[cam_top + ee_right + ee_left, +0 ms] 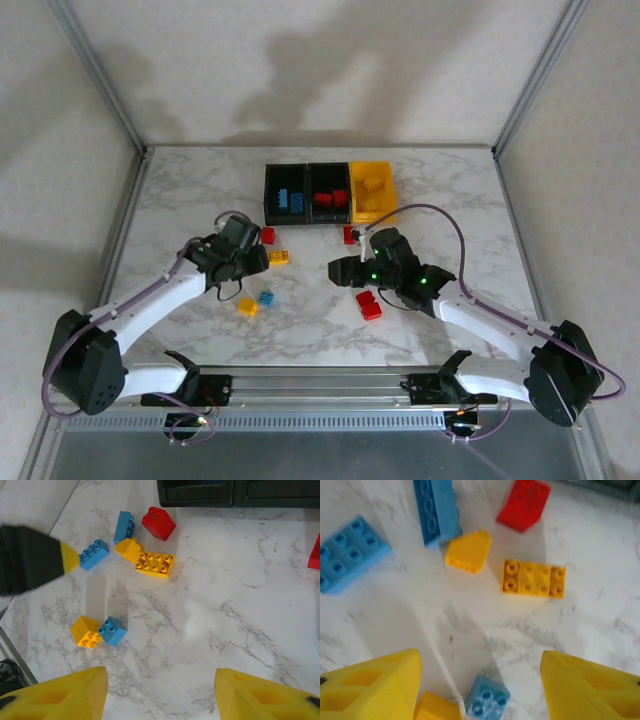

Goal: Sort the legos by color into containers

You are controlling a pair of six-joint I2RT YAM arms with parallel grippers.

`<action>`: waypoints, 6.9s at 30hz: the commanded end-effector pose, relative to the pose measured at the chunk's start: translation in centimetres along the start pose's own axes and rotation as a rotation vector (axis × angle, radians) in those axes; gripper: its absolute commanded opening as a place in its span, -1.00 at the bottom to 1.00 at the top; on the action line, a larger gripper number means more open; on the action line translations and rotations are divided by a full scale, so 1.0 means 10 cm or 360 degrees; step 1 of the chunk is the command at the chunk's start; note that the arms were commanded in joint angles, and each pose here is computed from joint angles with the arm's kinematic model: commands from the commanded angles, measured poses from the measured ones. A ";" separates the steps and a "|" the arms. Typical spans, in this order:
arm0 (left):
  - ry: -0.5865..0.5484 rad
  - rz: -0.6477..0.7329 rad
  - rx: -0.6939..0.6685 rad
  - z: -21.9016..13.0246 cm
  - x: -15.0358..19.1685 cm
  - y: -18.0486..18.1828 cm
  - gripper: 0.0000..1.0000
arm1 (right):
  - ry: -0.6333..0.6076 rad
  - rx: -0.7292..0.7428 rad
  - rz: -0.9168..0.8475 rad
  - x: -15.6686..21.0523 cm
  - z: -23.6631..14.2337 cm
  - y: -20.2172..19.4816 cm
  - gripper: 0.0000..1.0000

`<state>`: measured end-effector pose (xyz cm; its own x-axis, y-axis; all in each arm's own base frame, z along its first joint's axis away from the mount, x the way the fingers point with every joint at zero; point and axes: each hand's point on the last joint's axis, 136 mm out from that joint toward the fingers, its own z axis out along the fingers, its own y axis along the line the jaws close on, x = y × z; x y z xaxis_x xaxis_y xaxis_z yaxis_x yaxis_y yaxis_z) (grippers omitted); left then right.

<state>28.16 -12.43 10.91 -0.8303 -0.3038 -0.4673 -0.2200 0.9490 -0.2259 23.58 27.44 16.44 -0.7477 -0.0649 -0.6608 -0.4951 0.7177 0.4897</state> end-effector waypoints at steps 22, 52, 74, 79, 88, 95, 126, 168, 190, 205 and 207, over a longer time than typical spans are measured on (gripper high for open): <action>0.0387 0.0392 -0.0104 0.61 0.89 -0.18 0.24 | -0.0055 -0.0022 -0.0043 -0.07 -0.07 0.08 0.16; -0.0035 0.0250 0.0065 0.39 -0.45 -1.00 -0.52 | -0.0127 -0.0144 -0.0066 -0.06 -0.15 0.18 0.18; -0.0172 0.0133 -0.0137 1.27 -1.61 -1.12 -0.45 | -0.0145 -0.0084 -0.0050 -0.07 -0.20 0.12 0.18; -0.0163 0.0121 -0.0150 1.37 -1.61 -1.13 -0.32 | -0.0147 -0.0071 -0.0045 -0.08 -0.21 0.11 0.18; -0.0174 0.0122 -0.0160 1.32 -1.61 -1.10 -0.02 | -0.0148 -0.0061 -0.0048 -0.10 -0.21 0.11 0.18; -0.0231 0.0099 -0.0057 0.96 -1.65 -1.20 0.00 | -0.0125 0.0119 0.0022 -0.11 -0.25 -0.07 0.21; 0.0220 0.0228 0.0653 -0.13 0.44 -1.02 0.25 | 0.0647 0.0803 0.0258 1.15 -0.18 -0.89 0.43; -0.0297 -0.0140 0.0577 -0.36 -0.39 -0.86 0.29 | 0.0140 0.0697 0.0090 -1.22 0.66 -0.82 -0.20; -0.0283 -0.0192 0.0560 -0.31 -0.43 -0.76 0.29 | 0.0226 0.0729 0.0120 -1.59 1.68 -1.31 -0.12; -0.0279 -0.0186 0.0554 -0.32 -0.43 -0.75 0.29 | 0.0245 0.0706 0.0156 -1.52 1.84 -1.36 0.07; -0.0282 -0.0191 0.0558 -0.32 -0.44 -0.75 0.29 | 0.0237 0.0702 0.0155 -1.54 1.84 -1.35 0.12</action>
<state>31.91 -18.41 17.03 -0.7092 -0.4428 -0.5487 -0.0950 0.8311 -0.5479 49.40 31.30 9.41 -0.8542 -0.0691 -0.5154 -0.2117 0.9515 0.2233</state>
